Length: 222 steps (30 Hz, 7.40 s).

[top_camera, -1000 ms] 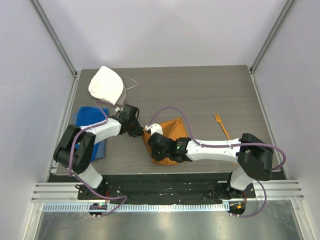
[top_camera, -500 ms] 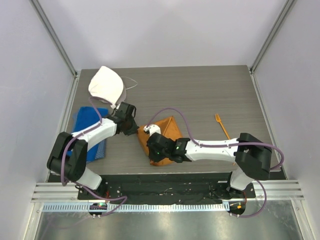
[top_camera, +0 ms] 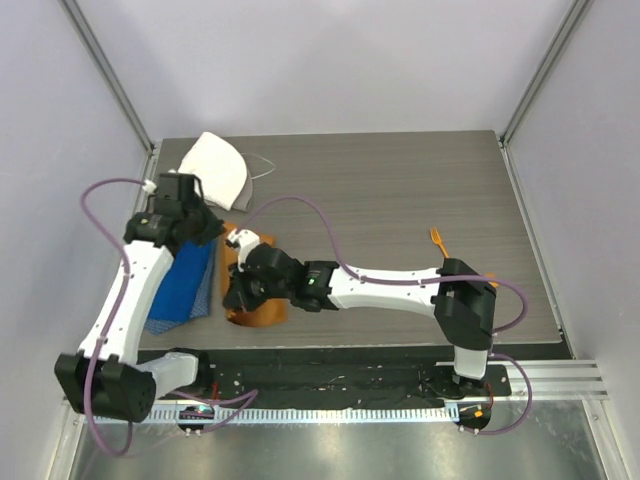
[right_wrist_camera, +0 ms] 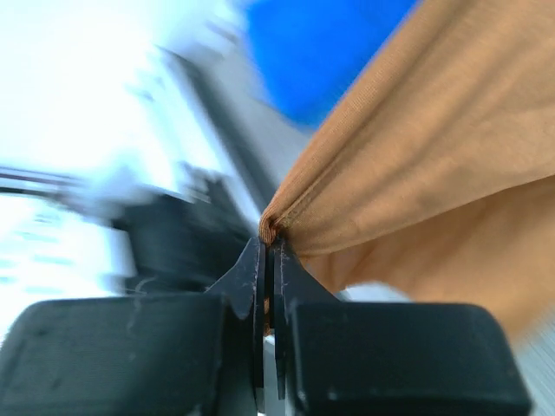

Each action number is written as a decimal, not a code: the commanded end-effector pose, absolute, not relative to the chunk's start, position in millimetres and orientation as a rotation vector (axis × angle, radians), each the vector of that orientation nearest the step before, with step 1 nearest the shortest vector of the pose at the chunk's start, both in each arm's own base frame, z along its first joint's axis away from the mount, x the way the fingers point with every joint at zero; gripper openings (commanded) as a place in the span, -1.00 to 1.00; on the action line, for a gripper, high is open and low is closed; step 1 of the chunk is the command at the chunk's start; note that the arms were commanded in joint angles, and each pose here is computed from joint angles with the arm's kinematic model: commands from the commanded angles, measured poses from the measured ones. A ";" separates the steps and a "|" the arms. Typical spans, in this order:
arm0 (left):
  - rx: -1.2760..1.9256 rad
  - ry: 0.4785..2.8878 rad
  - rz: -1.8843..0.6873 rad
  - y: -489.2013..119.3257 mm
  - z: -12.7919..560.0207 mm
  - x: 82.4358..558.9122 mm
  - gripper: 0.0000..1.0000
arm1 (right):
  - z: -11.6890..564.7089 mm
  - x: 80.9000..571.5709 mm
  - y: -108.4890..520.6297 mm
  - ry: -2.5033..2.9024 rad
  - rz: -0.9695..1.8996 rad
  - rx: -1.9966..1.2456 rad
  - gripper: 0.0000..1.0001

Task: Fold the napkin into a case and place the utensils inside
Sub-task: Turn over the upper triangle folded napkin at the center of the board, then move the lower triangle-folded napkin to the center of the board, then pick up the lower triangle-folded napkin from the center of the board.

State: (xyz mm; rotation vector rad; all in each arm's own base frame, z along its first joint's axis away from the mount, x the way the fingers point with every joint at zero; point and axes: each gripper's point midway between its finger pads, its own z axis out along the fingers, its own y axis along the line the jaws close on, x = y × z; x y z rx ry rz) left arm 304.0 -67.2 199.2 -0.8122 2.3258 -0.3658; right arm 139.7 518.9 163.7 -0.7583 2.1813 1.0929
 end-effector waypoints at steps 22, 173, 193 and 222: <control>-0.466 2.258 -0.607 -239.0 159.2 401.0 -1.00 | 77.0 117.0 357.2 2.291 1.549 -0.403 -0.98; -0.089 2.622 -0.938 -376.1 64.5 176.9 -0.57 | 34.3 167.4 187.7 2.457 1.029 0.180 0.16; -0.395 2.376 -0.731 -209.4 130.6 251.5 -0.09 | 0.2 147.6 176.2 2.652 0.669 0.219 -0.56; -0.667 2.321 -0.760 -111.1 134.2 268.9 0.13 | 96.3 199.3 298.0 2.419 0.182 -0.400 0.18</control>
